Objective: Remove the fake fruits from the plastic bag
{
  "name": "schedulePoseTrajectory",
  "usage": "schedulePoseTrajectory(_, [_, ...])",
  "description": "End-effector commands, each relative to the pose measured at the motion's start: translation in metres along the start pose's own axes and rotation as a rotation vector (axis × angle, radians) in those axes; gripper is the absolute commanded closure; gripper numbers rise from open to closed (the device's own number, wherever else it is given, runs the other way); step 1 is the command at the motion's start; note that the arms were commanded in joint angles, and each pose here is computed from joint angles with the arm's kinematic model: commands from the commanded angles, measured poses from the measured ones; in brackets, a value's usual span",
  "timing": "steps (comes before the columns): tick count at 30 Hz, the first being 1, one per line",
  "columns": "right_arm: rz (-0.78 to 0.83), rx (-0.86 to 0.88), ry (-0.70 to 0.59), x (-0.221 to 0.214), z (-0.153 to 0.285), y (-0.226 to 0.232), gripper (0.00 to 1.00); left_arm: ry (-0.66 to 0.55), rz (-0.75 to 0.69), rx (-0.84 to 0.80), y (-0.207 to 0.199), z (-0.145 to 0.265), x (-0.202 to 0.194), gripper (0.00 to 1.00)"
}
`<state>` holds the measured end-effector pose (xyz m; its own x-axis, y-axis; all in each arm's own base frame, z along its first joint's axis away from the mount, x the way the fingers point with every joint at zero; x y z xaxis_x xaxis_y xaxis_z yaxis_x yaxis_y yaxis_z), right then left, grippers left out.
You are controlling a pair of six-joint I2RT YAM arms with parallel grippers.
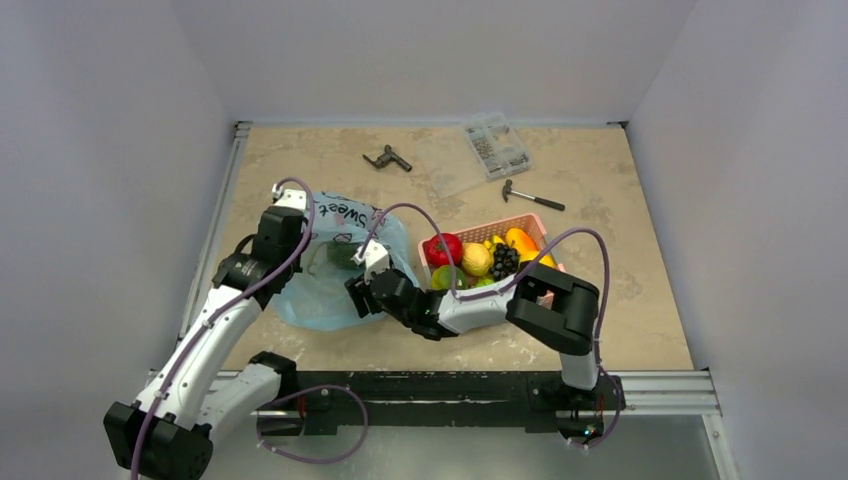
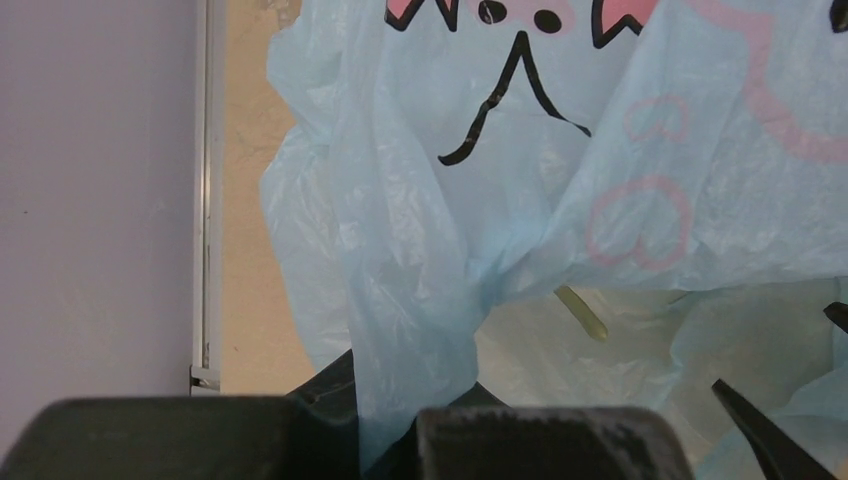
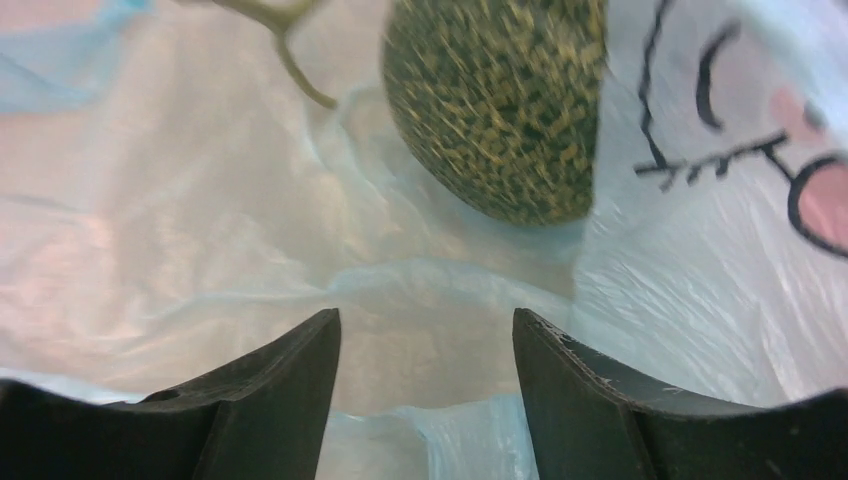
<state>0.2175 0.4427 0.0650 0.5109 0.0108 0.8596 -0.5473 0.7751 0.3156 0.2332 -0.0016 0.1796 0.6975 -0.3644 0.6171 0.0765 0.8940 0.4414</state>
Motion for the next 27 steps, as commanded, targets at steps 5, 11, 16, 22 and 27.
schedulePoseTrajectory(5, [-0.004,0.256,-0.22,0.098,0.041,0.067,0.24,-0.107,0.034,-0.048,0.001,0.015,0.02,1.0])
schedulePoseTrajectory(11, [-0.02,0.387,-0.283,0.122,0.036,0.102,0.22,-0.129,0.042,-0.047,0.002,0.019,0.021,1.0])
schedulePoseTrajectory(16, [-0.025,0.394,-0.326,0.122,0.017,0.109,0.25,-0.145,0.046,-0.047,0.003,0.021,0.023,1.0])
schedulePoseTrajectory(22, [0.002,0.372,-0.324,0.112,-0.015,0.114,0.35,-0.149,0.045,-0.054,0.001,0.021,0.024,1.0])
schedulePoseTrajectory(27, [0.012,0.337,-0.319,0.099,-0.04,0.11,0.39,-0.155,0.043,-0.058,0.0,0.022,0.024,1.0])
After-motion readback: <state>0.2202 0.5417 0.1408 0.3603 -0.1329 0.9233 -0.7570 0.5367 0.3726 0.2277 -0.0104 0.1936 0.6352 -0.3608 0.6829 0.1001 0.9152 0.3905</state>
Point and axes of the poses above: each gripper's point midway between its finger pads, its own z axis back along the fingers, its own y axis along the line the jaws close on, x = y × z, the point moved 2 cm from there along z, back along the fingers, and after that the axes turned 13 degrees about -z, right-handed, at the moved point
